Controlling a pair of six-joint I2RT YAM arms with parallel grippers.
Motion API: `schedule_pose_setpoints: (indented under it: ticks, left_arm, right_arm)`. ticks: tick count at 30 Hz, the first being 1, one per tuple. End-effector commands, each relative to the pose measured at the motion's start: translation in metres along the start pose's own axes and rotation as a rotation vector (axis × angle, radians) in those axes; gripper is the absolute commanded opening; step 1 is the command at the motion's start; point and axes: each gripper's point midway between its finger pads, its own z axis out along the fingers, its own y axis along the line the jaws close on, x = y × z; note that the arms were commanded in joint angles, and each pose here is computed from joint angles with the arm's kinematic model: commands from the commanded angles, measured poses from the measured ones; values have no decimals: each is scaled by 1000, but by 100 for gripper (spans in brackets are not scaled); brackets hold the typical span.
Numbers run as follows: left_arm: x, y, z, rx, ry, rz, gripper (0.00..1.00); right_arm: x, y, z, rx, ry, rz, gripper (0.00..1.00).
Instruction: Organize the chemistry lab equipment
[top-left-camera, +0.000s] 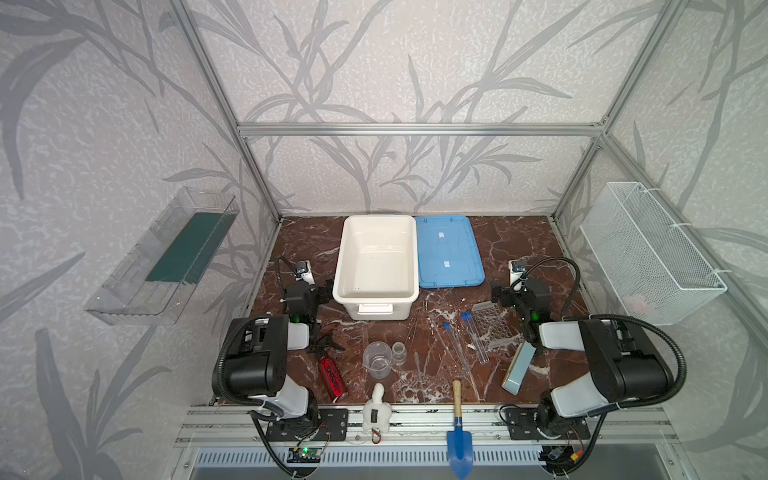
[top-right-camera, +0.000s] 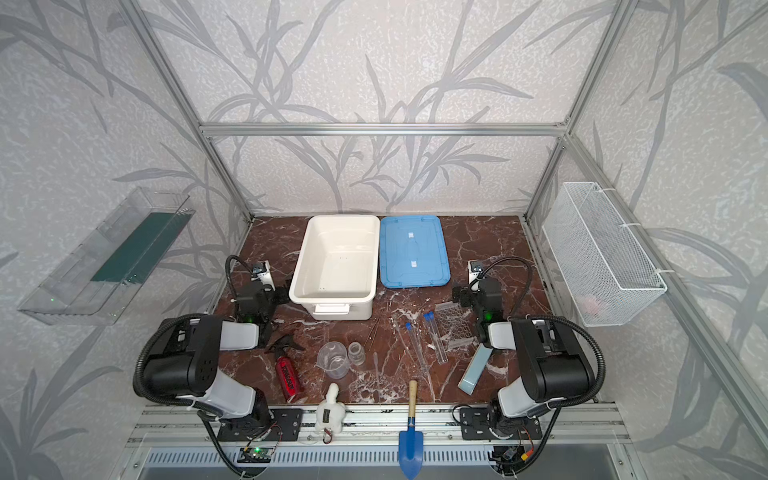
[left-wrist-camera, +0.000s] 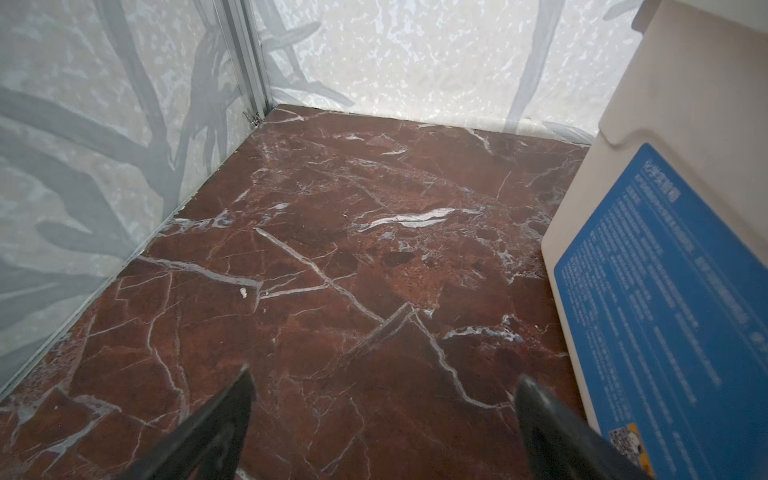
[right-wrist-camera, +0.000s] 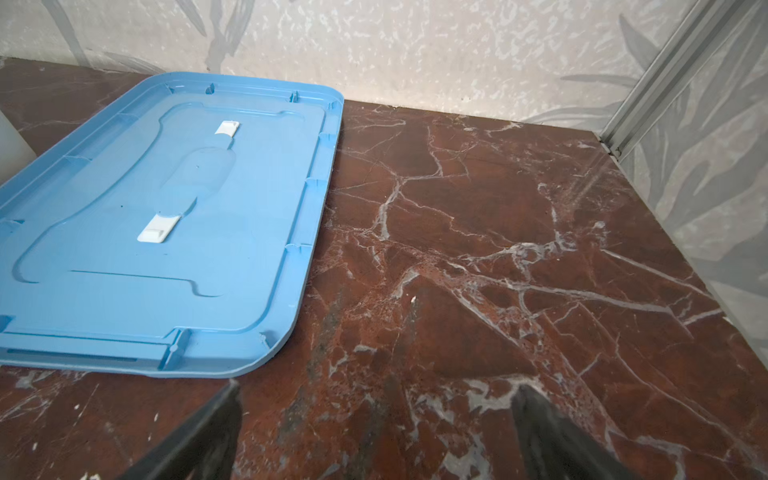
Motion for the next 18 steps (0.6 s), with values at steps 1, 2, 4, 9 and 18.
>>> schedule_pose_setpoints:
  ticks: [1, 2, 4, 9, 18]
  left_arm:
    - [-7, -3, 0, 11, -28, 13, 99]
    - [-6, -3, 0, 11, -27, 13, 99]
    - [-6, -3, 0, 11, -27, 13, 99]
    - [-6, -3, 0, 11, -27, 13, 99]
    - [-5, -3, 0, 12, -25, 13, 99]
  right_arm:
    - [-9, 3, 3, -15, -20, -12, 99]
    - [-9, 3, 3, -15, -21, -11, 99]
    - [-9, 3, 3, -15, -21, -12, 99]
    - [-9, 3, 3, -15, -20, -11, 99]
    - [-9, 3, 3, -15, -20, -12, 99]
